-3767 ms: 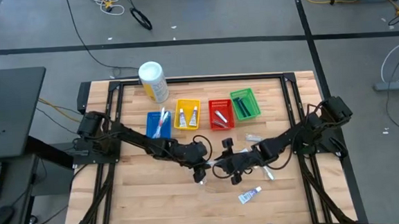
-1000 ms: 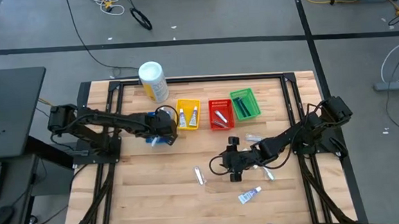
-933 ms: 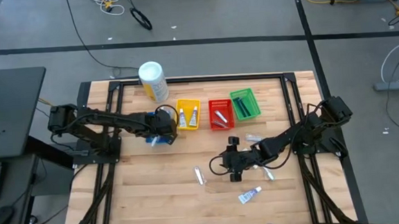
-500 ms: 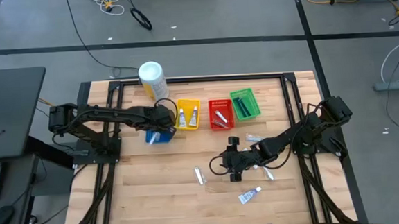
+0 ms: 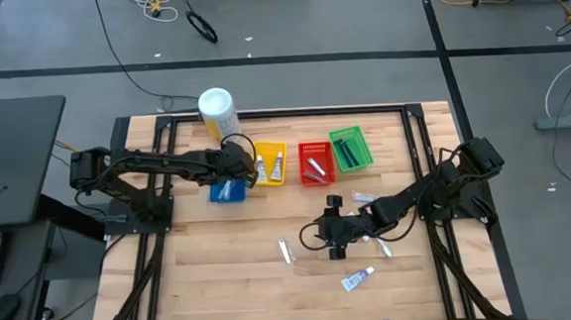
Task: Pick & Place Travel size toiletries
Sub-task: Put the blue toothbrush into the blue bin
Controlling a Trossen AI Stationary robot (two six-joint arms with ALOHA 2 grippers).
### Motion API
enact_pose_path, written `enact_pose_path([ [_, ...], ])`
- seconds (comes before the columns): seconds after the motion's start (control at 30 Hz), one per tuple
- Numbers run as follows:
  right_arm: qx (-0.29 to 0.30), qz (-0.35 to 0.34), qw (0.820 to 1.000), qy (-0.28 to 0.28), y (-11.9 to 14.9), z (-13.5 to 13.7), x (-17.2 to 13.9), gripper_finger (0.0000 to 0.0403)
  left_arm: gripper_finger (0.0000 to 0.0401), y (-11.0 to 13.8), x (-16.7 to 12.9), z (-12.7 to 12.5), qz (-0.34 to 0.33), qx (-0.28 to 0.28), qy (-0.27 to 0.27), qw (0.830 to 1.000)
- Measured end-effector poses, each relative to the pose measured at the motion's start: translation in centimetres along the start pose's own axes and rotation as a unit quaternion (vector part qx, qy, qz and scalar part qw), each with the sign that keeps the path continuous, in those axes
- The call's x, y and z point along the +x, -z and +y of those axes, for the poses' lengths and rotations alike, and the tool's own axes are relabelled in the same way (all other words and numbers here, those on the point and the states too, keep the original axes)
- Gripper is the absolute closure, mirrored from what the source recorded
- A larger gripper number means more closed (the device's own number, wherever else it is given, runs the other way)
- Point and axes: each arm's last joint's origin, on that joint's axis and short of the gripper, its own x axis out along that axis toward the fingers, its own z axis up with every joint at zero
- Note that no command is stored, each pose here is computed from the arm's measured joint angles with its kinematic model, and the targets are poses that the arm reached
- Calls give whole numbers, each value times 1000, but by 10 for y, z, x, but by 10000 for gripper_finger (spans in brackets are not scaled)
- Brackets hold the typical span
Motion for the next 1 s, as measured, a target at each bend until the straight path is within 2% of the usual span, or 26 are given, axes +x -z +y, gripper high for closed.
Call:
enact_pose_path([
  [0.27, 0, 0, 1000, 0, 0, 0, 0, 196, 391, 25, 14, 13, 10, 51, -32, 998],
  [0.4, 0, 0, 1000, 0, 0, 0, 0, 196, 393, 37, 18, 17, -17, 73, -65, 995],
  [0.63, 0, 0, 1000, 0, 0, 0, 0, 196, 380, 44, 19, 12, -28, 56, -37, 997],
  [0.8, 4, 0, 1000, 0, 0, 0, 0, 196, 354, 42, 16, 11, -20, 55, -18, 998],
  [1.0, 5, 0, 1000, 0, 0, 0, 0, 196, 299, 32, 7, 5, 6, 66, -4, 998],
])
